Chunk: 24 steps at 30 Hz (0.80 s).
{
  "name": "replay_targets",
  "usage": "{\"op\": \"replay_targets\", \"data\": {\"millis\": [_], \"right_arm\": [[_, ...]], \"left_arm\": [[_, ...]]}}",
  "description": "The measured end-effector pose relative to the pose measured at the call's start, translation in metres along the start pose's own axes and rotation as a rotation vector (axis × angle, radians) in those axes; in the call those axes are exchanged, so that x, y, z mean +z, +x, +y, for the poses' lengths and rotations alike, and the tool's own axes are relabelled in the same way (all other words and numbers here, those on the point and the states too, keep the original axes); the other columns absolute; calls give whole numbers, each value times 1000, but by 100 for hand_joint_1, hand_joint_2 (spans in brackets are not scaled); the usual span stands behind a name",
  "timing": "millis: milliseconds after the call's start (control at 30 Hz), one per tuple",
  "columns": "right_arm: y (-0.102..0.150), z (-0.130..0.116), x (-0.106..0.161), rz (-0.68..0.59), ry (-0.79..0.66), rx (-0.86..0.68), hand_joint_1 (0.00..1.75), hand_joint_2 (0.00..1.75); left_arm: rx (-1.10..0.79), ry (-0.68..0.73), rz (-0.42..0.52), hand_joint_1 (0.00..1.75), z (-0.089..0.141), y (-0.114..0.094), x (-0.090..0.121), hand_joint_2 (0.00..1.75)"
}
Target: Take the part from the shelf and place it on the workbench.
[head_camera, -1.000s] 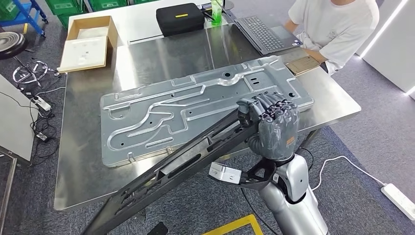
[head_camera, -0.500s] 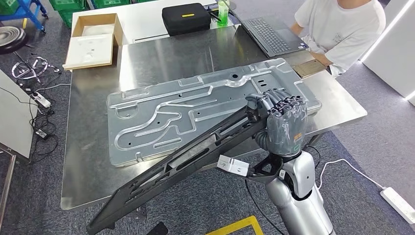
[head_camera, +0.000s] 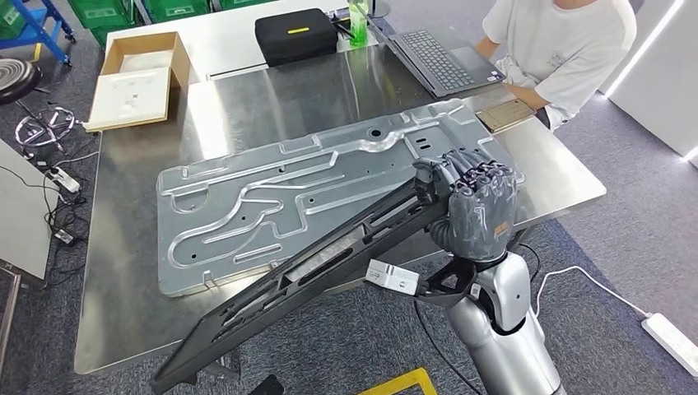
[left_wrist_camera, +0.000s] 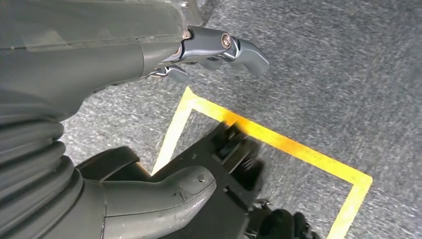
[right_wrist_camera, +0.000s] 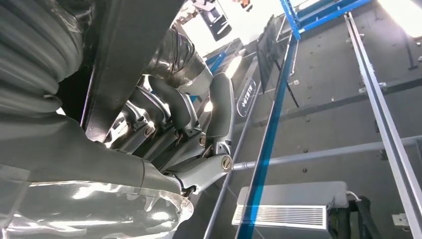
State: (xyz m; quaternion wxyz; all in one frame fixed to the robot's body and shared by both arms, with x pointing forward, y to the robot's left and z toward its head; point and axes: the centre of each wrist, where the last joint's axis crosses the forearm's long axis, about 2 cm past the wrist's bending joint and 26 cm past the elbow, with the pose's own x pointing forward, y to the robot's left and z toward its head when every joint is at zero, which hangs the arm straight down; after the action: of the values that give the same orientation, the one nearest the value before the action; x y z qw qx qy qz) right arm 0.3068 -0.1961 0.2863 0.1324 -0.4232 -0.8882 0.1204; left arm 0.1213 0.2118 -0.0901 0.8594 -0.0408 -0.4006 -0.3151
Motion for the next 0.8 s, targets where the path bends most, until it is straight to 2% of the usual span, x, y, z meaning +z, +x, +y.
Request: {"op": "replay_targets", "data": {"millis": [800], "right_arm": [[-4, -2, 2, 5, 2, 11, 175, 175]], "left_arm": [[-9, 4, -4, 0, 2, 1, -1, 175]]}}
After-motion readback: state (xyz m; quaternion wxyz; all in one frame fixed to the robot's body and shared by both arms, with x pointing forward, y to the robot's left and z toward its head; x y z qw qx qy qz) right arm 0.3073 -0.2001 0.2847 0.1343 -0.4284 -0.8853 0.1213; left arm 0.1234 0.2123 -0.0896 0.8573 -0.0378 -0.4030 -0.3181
